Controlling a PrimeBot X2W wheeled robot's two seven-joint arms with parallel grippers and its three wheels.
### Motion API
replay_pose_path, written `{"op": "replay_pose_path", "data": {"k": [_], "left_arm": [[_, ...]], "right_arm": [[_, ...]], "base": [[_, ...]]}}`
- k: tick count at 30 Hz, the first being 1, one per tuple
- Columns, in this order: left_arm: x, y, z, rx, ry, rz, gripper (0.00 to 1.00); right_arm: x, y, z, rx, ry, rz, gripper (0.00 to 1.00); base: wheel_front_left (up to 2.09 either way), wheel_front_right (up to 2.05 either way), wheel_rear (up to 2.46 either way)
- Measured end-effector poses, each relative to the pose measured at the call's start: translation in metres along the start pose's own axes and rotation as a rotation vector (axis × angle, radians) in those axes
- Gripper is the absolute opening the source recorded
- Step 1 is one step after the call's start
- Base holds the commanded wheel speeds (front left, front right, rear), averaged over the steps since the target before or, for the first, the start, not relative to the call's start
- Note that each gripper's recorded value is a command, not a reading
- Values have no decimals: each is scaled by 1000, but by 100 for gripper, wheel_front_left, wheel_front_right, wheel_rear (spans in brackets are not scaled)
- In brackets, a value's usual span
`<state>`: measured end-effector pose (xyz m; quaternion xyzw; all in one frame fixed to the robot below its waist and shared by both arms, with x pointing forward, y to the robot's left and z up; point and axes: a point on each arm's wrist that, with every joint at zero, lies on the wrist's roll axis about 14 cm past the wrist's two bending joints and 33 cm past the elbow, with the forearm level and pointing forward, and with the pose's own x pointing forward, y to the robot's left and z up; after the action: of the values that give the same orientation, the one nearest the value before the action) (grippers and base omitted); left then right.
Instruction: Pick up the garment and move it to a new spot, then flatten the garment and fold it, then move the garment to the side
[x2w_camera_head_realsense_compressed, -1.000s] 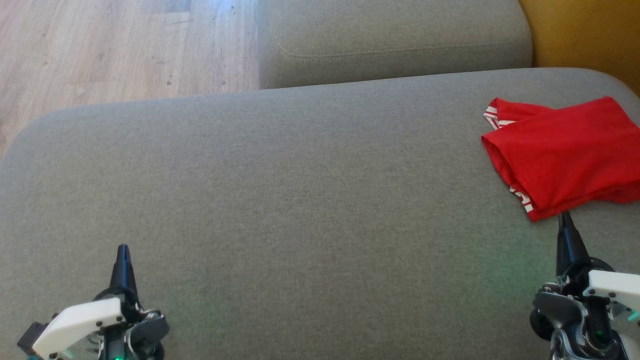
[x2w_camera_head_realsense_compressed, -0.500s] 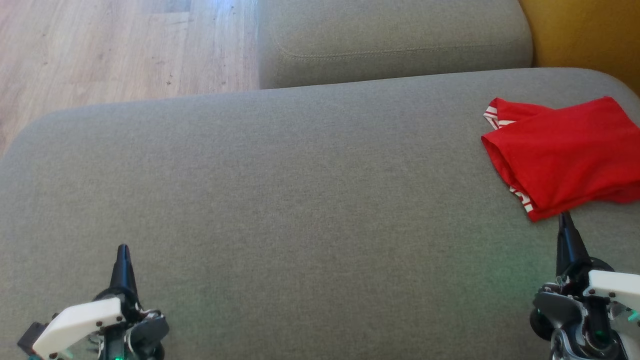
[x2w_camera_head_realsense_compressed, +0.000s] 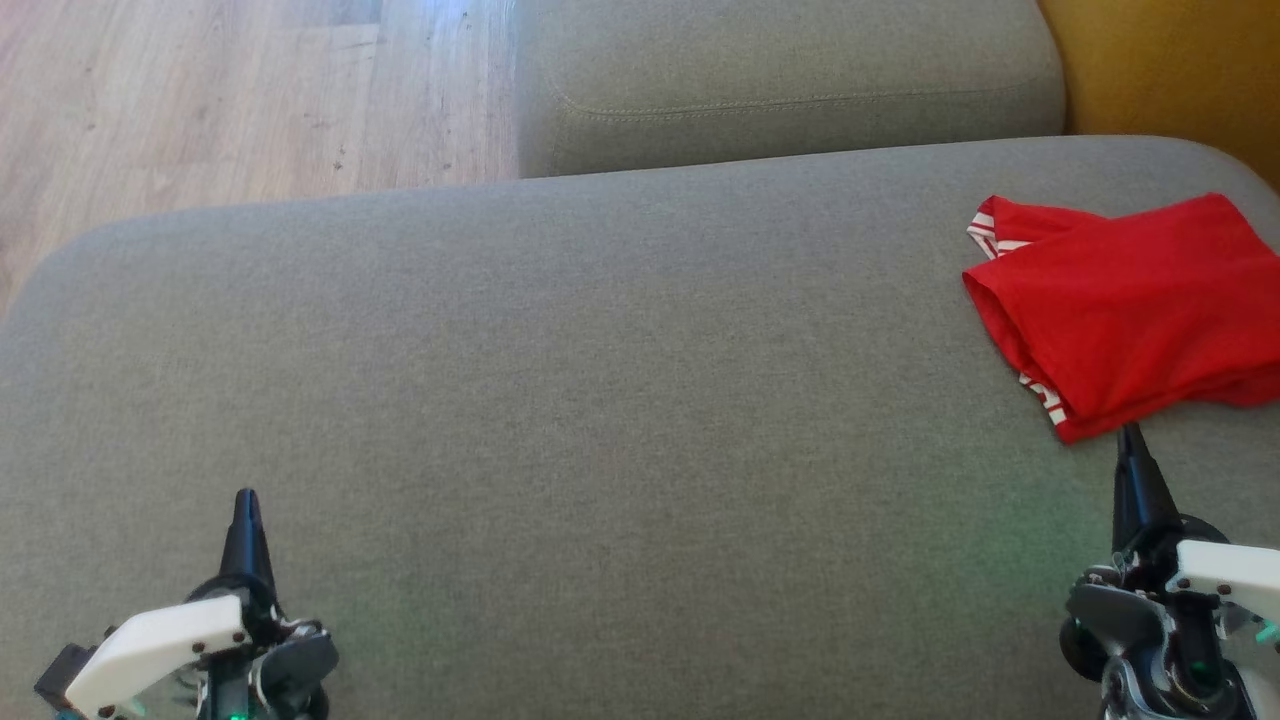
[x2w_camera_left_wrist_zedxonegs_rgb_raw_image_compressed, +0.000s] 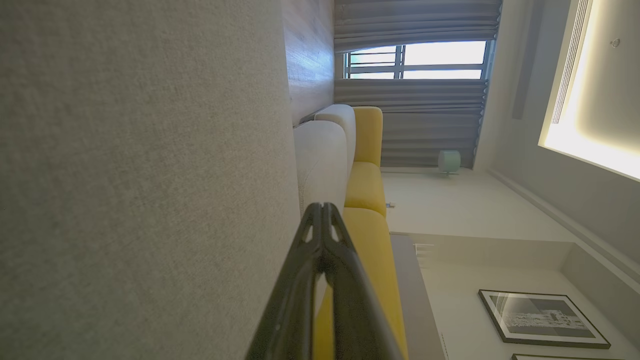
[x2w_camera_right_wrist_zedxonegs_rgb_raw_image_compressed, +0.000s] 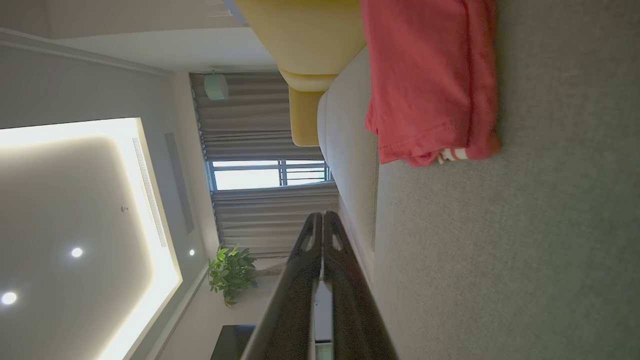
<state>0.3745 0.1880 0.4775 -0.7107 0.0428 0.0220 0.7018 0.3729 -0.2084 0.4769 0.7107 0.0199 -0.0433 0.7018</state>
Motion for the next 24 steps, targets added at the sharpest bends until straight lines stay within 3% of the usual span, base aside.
{"op": "replay_pose_path", "data": {"k": [24], "left_arm": [[0, 0, 0, 0, 0, 0, 0]], "right_arm": [[0, 0, 0, 0, 0, 0, 0]], "base": [[0, 0, 0]]}}
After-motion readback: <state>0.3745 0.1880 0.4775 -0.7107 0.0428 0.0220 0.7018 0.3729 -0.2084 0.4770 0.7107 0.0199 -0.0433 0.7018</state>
